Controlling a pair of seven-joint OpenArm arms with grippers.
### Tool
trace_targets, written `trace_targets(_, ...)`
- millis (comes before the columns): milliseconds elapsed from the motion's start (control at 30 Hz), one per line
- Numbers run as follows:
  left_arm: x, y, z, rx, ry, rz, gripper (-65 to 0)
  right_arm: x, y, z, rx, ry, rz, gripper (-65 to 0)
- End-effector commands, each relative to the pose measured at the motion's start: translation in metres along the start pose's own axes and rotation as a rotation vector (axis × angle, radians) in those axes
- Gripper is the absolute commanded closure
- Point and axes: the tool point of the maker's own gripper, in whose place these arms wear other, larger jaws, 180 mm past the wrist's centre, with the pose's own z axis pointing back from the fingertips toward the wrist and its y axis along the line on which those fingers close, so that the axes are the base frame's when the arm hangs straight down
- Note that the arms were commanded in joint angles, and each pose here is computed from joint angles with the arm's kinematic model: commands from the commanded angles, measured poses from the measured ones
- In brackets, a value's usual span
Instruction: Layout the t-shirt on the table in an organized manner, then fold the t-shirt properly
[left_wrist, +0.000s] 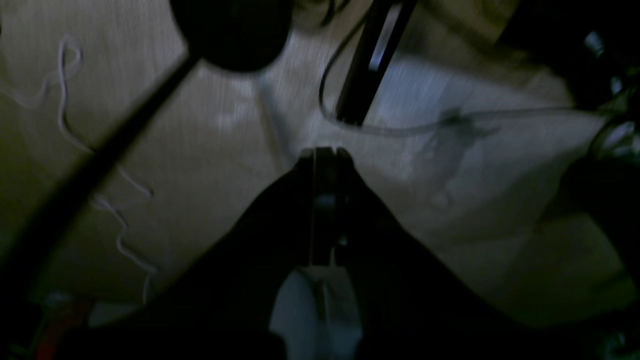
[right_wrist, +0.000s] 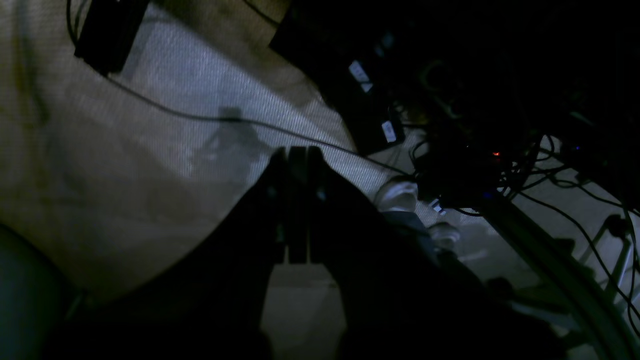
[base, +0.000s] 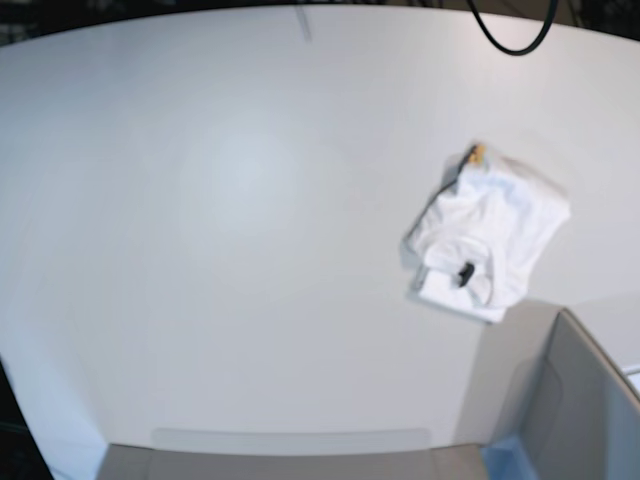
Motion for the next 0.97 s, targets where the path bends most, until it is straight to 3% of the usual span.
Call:
trace_targets(0,0.003,0.005,0.001,0.009,-0.008,-0.007,0.0,-0.007,0.001,0.001,0.012,0.033,0.000,0.0)
trace_targets(300,0.037,0.009,-0.021,0.035,0.038,0.014,0.0,0.035,0.012,-0.027,0.109,0.202,-0.050,0.0)
trace_targets(367,0.048,0.025,-0.020,0.088,0.030,0.013,0.0,0.039,0.010,-0.029,0.117,0.234,-0.047,0.0)
trace_targets(500,0.053,0.048,-0.017,0.191,0.023,0.017,0.0,0.058,0.010,-0.034,0.118,0.206,-0.050,0.0)
trace_targets(800,0.050,0.028,-0.020,0.164,0.020,0.033,0.0,0.061,0.009,-0.035,0.114,0.198,-0.048,0.0)
trace_targets(933,0.067,0.016,-0.024,0.144,-0.005,0.034,0.0,0.072,0.009,-0.037,0.112,0.130,-0.053,0.0)
